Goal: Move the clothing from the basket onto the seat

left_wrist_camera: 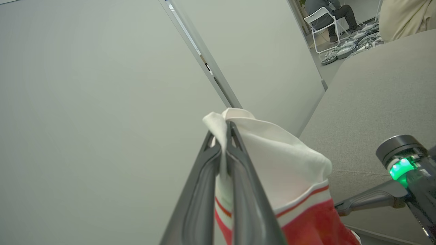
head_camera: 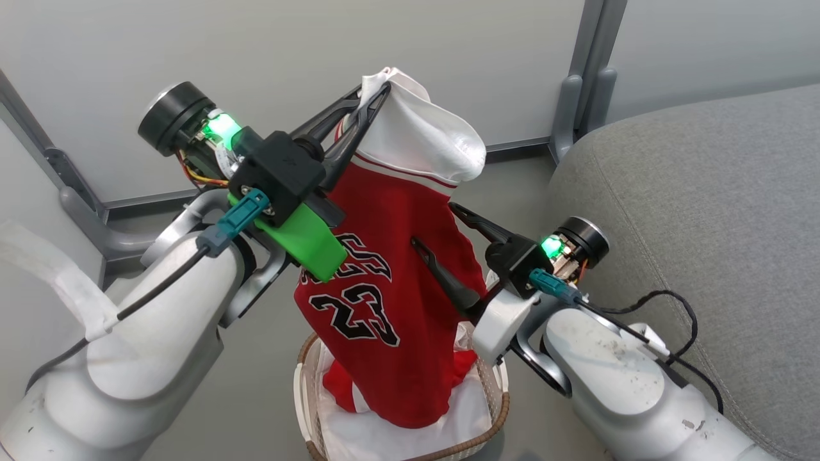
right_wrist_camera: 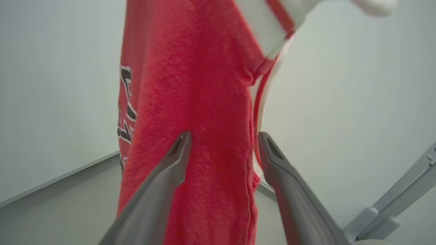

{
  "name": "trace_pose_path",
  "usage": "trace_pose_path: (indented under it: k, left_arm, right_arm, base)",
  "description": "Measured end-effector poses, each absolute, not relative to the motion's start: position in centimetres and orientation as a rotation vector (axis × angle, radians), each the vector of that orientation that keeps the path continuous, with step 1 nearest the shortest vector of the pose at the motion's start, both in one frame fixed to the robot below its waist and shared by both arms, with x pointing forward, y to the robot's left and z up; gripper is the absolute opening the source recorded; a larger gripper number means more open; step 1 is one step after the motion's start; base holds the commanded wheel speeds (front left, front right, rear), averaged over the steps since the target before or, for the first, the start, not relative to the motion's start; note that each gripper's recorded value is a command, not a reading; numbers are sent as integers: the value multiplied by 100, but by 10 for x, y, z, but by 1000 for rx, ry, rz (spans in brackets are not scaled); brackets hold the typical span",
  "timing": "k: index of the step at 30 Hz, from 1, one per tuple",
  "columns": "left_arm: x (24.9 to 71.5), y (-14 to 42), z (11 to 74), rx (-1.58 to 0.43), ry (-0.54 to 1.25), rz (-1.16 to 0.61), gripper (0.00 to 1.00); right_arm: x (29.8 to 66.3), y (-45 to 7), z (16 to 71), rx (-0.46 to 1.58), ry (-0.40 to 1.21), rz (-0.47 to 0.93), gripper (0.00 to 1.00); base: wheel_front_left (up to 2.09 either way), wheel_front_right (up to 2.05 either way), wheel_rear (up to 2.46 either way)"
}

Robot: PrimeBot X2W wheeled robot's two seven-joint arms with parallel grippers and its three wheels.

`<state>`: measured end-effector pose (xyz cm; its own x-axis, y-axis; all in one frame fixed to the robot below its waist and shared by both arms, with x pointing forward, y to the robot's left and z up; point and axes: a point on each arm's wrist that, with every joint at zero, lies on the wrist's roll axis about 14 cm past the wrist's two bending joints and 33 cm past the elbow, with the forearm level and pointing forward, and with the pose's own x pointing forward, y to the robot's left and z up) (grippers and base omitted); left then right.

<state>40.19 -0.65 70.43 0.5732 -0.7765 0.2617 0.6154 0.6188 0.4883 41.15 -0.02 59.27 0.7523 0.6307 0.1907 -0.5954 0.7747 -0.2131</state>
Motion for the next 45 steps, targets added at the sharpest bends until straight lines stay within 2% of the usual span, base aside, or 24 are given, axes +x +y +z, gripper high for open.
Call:
trace_pose_path:
  k: [10, 11, 12, 13, 14, 15, 21, 29, 30, 32, 33, 34, 45]
  left_arm:
    - [390, -16, 705, 356, -495, -866, 0]
    - [389, -16, 705, 355, -495, -867, 0]
    - [389, -17, 705, 352, -495, -869, 0]
    - [388, -17, 705, 349, -494, -870, 0]
    - [388, -17, 705, 347, -494, -871, 0]
    - [388, -16, 705, 344, -494, -867, 0]
    - [401, 0, 696, 313, -445, -809, 0]
    - [423, 33, 647, 206, -291, -692, 0]
    - [424, 36, 640, 183, -275, -679, 4]
    - [425, 42, 626, 138, -242, -654, 39]
    - [425, 44, 620, 111, -229, -643, 75]
    - [424, 45, 613, 95, -217, -637, 100]
    - [402, 47, 538, -73, -62, -577, 100]
  right_arm:
    - [400, 38, 563, -271, -135, 897, 100]
    - [400, 40, 563, -274, -128, 908, 93]
    - [399, 43, 562, -276, -122, 920, 47]
    - [399, 45, 562, -273, -114, 929, 35]
    - [398, 47, 561, -273, -108, 939, 3]
    - [397, 51, 560, -269, -104, 950, 0]
    - [395, 60, 567, -234, -119, 974, 0]
    - [398, 49, 593, -176, -208, 930, 0]
    - [399, 46, 596, -170, -221, 920, 0]
    - [400, 41, 603, -164, -247, 901, 0]
    - [401, 37, 607, -157, -262, 888, 0]
    - [402, 35, 610, -151, -272, 877, 0]
    - [412, -3, 625, -136, -345, 753, 0]
  base:
    - [0, 0, 0]
    - [0, 0, 0]
    - [0, 0, 0]
    - [0, 0, 0]
    - [0, 0, 0]
    - [0, 0, 0]
    - [0, 0, 0]
    - [0, 0, 0]
    - [0, 0, 0]
    - [0, 0, 0]
    - [0, 0, 0]
    - [0, 0, 0]
    - [0, 0, 0]
